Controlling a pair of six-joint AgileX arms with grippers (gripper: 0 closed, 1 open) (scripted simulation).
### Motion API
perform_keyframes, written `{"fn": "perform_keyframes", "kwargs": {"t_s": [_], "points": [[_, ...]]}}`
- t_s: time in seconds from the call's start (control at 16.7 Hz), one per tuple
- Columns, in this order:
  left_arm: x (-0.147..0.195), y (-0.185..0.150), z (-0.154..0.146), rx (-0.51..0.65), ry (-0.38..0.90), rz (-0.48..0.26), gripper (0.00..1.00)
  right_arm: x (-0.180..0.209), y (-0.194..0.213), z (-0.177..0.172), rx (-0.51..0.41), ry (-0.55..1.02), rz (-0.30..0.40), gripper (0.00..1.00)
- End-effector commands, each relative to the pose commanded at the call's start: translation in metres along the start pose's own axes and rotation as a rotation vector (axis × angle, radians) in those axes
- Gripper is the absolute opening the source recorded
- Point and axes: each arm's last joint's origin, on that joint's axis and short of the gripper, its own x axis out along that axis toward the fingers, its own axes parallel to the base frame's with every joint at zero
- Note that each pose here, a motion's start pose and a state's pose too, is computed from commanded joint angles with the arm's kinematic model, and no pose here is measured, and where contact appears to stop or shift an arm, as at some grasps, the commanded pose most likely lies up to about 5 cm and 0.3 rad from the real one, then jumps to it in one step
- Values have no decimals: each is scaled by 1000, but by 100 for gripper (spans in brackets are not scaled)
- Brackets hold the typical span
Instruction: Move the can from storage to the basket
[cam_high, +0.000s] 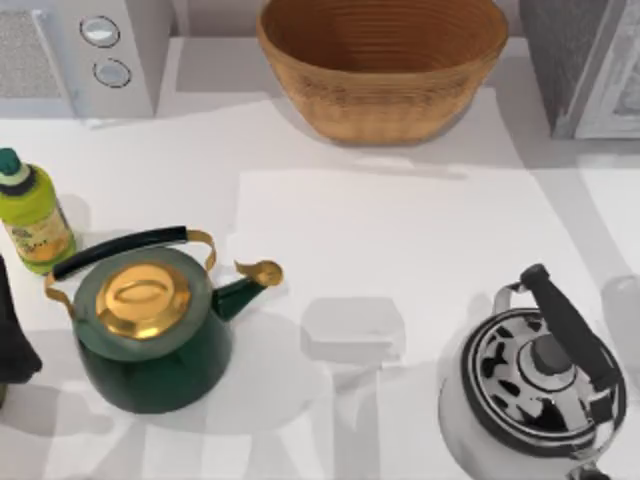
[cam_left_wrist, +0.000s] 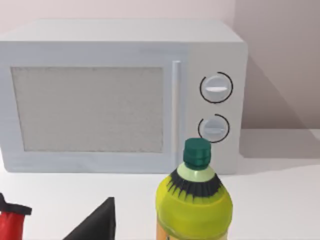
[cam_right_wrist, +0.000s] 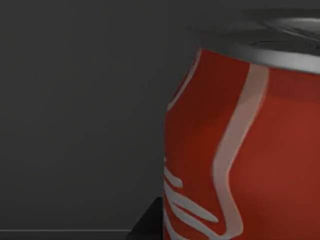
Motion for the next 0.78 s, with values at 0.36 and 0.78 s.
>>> {"fn": "perform_keyframes", "kwargs": {"t_s": [0.36,0.78], "points": [[0,0,0,0,0,0,100,-108,-4,33,3,-11,8,0],[0,0,0,0,0,0,100,-122,-6,33,1,-1,8,0]]}}
